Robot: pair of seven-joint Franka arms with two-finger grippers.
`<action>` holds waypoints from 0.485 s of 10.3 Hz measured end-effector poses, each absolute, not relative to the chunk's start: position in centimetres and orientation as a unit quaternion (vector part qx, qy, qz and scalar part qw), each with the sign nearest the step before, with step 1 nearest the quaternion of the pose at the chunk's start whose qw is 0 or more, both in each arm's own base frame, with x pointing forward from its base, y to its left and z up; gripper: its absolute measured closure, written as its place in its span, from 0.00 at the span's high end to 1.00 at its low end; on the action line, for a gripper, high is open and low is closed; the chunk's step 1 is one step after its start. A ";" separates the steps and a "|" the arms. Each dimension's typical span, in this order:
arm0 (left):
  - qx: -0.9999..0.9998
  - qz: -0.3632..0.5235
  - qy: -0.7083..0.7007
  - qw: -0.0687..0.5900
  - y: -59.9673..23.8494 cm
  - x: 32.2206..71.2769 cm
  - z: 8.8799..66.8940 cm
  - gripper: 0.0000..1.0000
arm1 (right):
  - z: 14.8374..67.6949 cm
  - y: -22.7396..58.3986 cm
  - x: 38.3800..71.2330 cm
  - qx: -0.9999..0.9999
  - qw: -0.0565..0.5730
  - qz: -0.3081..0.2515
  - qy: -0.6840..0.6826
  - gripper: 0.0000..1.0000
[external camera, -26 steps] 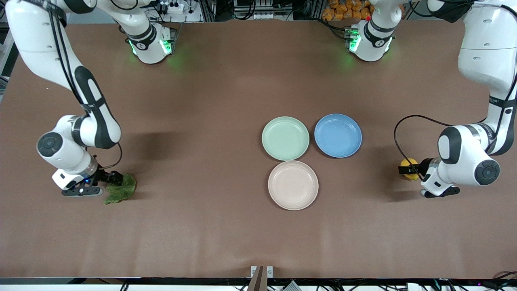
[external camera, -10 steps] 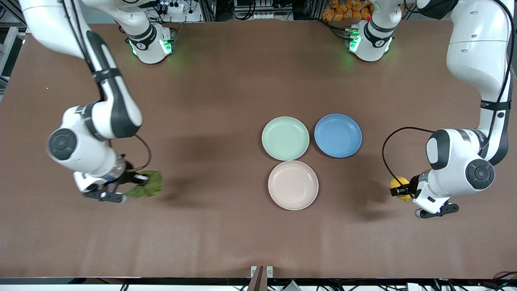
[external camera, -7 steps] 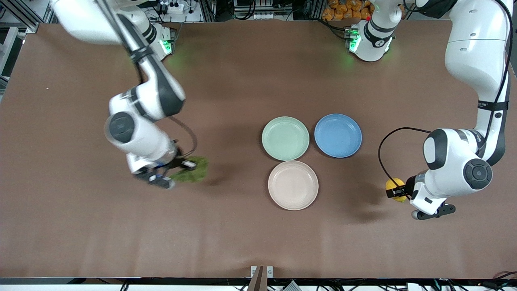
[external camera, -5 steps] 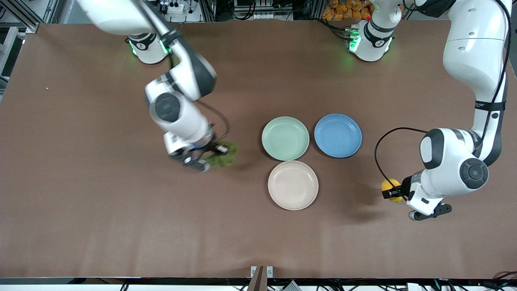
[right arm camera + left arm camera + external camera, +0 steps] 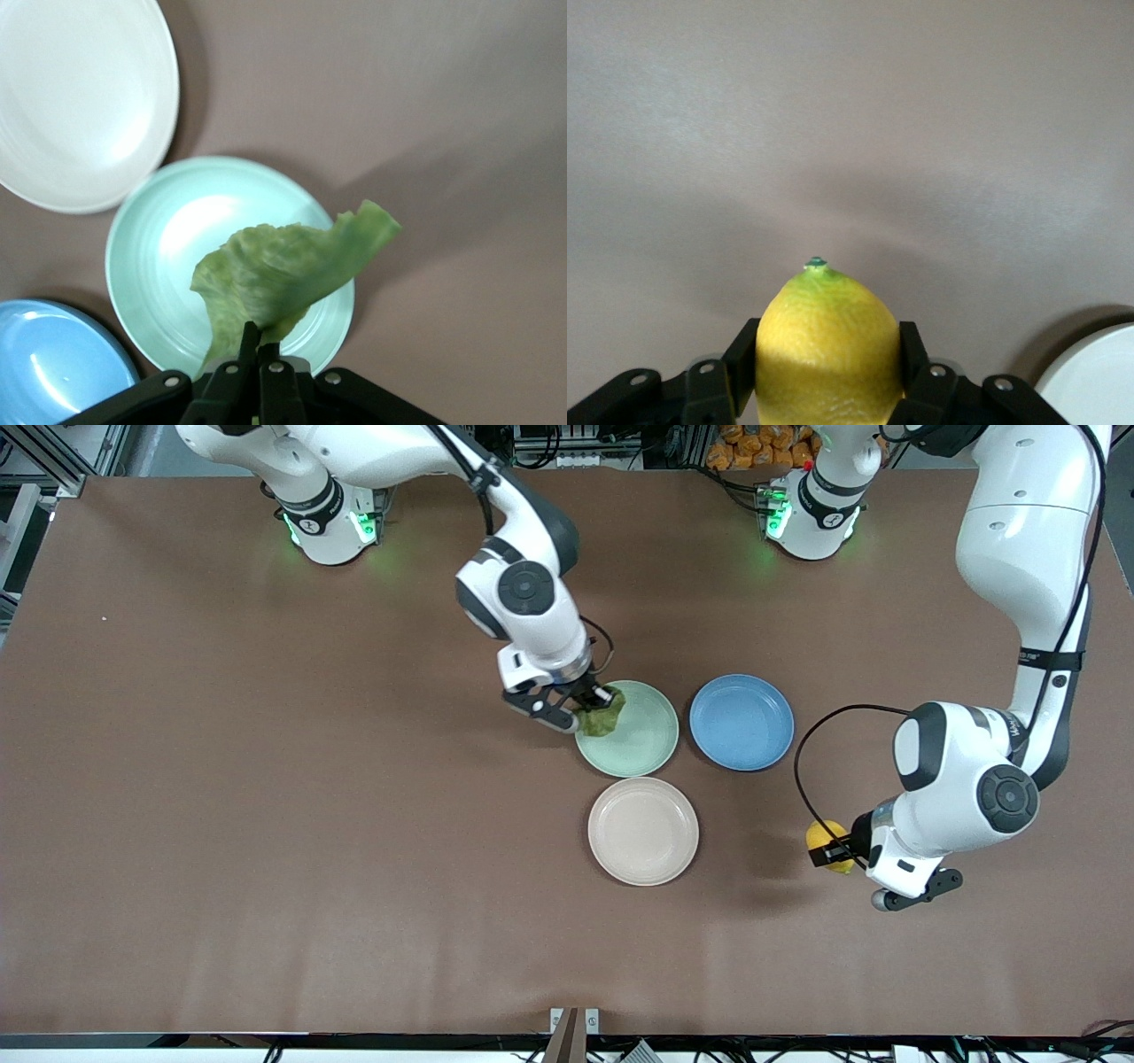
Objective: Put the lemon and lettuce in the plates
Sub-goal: 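Carry the lettuce with the right gripper toward the mint green plate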
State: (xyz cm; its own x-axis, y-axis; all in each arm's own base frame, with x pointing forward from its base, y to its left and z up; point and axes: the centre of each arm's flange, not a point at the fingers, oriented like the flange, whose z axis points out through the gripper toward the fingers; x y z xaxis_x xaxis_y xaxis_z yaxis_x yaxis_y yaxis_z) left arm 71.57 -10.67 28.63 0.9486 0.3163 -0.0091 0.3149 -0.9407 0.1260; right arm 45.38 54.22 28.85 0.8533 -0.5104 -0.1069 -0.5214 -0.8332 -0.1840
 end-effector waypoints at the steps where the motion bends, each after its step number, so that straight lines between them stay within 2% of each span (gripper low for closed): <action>1: 0.984 0.009 0.165 0.065 -11.7 71.5 28.7 0.66 | 27.2 55.6 43.8 -0.956 0.101 0.025 0.274 0.02; 3: 0.982 0.015 0.175 0.070 -14.0 71.3 28.9 0.66 | 25.3 56.9 42.1 -0.955 0.092 0.028 0.279 0.02; 4: 0.981 0.020 0.180 0.073 -15.3 71.2 29.1 0.66 | 25.3 56.9 42.2 -0.955 0.092 0.027 0.281 0.10; 5: 0.979 0.025 0.186 0.077 -16.7 71.0 29.2 0.66 | 25.5 56.8 42.5 -0.954 0.094 0.025 0.284 0.24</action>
State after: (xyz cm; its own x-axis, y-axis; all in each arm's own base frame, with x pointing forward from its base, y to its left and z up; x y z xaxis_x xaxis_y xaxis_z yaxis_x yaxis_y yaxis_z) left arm 71.02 -16.68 29.22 0.9292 0.3689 0.0210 0.3611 -0.9187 0.1600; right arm 42.51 56.82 25.51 0.8374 -0.5371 -0.1014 -0.5465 -0.8208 -0.1660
